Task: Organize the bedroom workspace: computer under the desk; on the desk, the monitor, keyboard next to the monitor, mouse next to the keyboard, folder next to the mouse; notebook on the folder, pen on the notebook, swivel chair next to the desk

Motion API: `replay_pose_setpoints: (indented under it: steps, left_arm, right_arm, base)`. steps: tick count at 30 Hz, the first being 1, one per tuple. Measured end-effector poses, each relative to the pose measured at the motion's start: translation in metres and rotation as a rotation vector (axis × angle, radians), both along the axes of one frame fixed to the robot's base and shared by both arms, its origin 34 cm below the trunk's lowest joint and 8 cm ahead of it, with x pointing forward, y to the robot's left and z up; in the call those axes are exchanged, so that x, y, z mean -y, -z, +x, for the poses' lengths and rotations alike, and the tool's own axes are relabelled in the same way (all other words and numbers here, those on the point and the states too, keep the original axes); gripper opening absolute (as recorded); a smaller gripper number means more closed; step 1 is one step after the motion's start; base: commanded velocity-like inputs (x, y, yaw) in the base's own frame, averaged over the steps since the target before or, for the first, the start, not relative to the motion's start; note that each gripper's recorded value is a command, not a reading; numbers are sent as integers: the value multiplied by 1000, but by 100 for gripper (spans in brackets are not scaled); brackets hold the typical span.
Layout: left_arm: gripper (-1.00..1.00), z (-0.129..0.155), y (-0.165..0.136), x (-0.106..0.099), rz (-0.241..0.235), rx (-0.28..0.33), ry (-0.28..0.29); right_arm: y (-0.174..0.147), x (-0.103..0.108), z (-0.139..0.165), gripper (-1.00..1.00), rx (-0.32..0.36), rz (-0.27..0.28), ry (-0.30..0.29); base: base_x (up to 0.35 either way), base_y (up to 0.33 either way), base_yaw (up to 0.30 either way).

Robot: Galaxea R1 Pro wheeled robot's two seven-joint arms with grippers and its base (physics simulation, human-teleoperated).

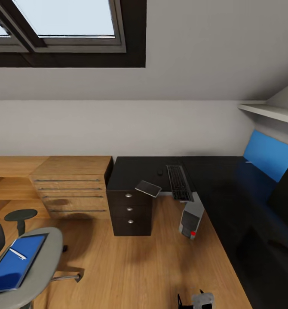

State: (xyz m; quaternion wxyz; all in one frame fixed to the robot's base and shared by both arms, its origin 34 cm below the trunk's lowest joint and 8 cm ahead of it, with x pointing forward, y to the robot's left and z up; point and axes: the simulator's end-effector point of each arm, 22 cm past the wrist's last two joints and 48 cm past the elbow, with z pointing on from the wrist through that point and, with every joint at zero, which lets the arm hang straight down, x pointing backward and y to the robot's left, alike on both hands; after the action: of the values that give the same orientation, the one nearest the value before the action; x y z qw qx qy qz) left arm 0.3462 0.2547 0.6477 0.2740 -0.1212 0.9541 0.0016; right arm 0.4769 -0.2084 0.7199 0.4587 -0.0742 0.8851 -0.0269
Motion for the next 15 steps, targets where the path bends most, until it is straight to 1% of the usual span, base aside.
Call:
replay_pose_setpoints:
  steps: [2, 4, 5, 6, 7, 8, 9, 10, 11, 12, 13, 14, 15]
  left_arm:
    - [100, 0, 0, 0, 0, 0, -1]
    - [100, 0, 0, 0, 0, 0, 0]
    - [100, 0, 0, 0, 0, 0, 0]
    - [100, 0, 0, 0, 0, 0, 0]
    - [100, 0, 0, 0, 0, 0, -1]
    - [100, 0, 0, 0, 0, 0, -1]
    - [100, 0, 0, 0, 0, 0, -1]
    - [100, 0, 0, 0, 0, 0, -1]
    - [100, 0, 0, 0, 0, 0, -1]
    - [100, 0, 0, 1, -1, 0, -1]
    - [100, 0, 0, 1, -1, 0, 0]
    - [100, 0, 0, 1, -1, 0, 0]
    - [100, 0, 0, 1, -1, 0, 0]
  right_arm:
    - [-15, -4, 23, 100, 55, 13, 6]
    - [-26, -5, 38, 100, 86, 23, 22]
    - [-32, -4, 48, 100, 101, 33, 46]
    - [-37, 0, 58, 100, 109, 48, 83]
    - [-40, 3, 63, 100, 110, 57, 108]
    - [-44, 10, 71, 100, 110, 78, 158]
    - [-46, 13, 75, 100, 107, 91, 183]
    - [-48, 18, 82, 100, 100, 125, 230]
    - [-50, 19, 86, 100, 96, 146, 254]
    - [-55, 21, 96, 100, 93, 192, 292]
    - [-58, 22, 102, 100, 94, 222, 311]
    - [-65, 22, 115, 100, 98, 275, 341]
    - [-69, 23, 122, 100, 100, 303, 357]
  base:
    - [288, -124, 0]
    - [229, -112, 0]
    - [176, -92, 0]
    - [155, -78, 0]
    - [105, -50, 0]
    - [84, -40, 0]
    - [54, -26, 0]
    - [43, -20, 0]
    - [27, -13, 0]
    - [22, -10, 0]
    - [14, -7, 0]
    - [11, -5, 0]
    - [7, -3, 0]
